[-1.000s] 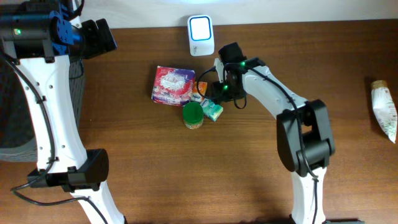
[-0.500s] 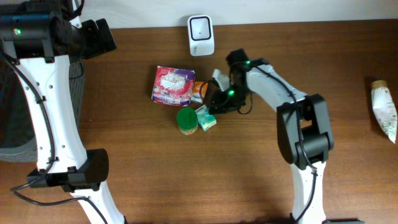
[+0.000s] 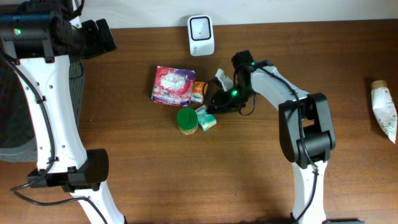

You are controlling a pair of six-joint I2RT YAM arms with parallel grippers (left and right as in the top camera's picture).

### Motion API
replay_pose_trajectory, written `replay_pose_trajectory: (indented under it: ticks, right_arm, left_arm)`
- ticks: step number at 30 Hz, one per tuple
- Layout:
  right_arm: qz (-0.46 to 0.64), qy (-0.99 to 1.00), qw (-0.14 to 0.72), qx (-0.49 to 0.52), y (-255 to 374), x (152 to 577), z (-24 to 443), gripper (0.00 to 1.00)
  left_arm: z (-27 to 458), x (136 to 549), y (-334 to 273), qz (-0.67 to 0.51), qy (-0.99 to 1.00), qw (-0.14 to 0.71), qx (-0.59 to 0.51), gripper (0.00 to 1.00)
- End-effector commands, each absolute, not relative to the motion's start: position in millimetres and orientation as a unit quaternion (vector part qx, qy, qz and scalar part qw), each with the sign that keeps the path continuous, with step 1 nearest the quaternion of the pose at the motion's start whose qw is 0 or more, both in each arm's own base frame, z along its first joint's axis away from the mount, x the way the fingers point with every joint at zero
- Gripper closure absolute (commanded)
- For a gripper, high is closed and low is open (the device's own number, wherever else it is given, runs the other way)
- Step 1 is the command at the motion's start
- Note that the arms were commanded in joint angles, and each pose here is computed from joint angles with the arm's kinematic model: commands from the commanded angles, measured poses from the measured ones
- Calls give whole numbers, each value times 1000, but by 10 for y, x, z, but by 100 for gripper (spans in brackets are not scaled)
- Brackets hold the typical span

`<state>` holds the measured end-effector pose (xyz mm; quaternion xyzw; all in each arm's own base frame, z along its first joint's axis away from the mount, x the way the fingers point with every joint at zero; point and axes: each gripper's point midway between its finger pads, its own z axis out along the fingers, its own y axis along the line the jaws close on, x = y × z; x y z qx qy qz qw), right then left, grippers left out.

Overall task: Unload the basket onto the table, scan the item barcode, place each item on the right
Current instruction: 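Grasp the green-white tissue pack with the right gripper and lift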

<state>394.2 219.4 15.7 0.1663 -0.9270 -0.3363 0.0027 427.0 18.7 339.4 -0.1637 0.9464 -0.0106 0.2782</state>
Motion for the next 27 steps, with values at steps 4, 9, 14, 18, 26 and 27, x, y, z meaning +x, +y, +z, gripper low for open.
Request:
replay_pose_trajectory:
  ticks: [4, 9, 14, 18, 26, 27]
  right_arm:
    - [-379, -911, 30, 160, 2273, 3682, -76, 57]
    - [-379, -914, 43, 135, 2277, 3666, -74, 90]
    - [-454, -881, 39, 126, 2386, 3769, 275, 96]
    - [-512, -853, -7, 105, 2094, 4185, 879, 96]
    - [-688, -699, -125, 150, 1873, 4449, 1982, 96]
    - [-687, -698, -128, 157, 1895, 4439, 1982, 96]
  left_arm:
    - [3495, 4223, 210, -8, 943, 291, -162, 1]
    - [3495, 4223, 210, -7, 943, 292, -162, 1]
    - [3495, 4223, 210, -7, 943, 292, -162, 1]
    - [3495, 4223, 210, -7, 943, 292, -162, 1]
    - [3495, 4223, 214, -7, 943, 292, -162, 1]
    - [3495, 4223, 213, -7, 943, 291, -162, 1]
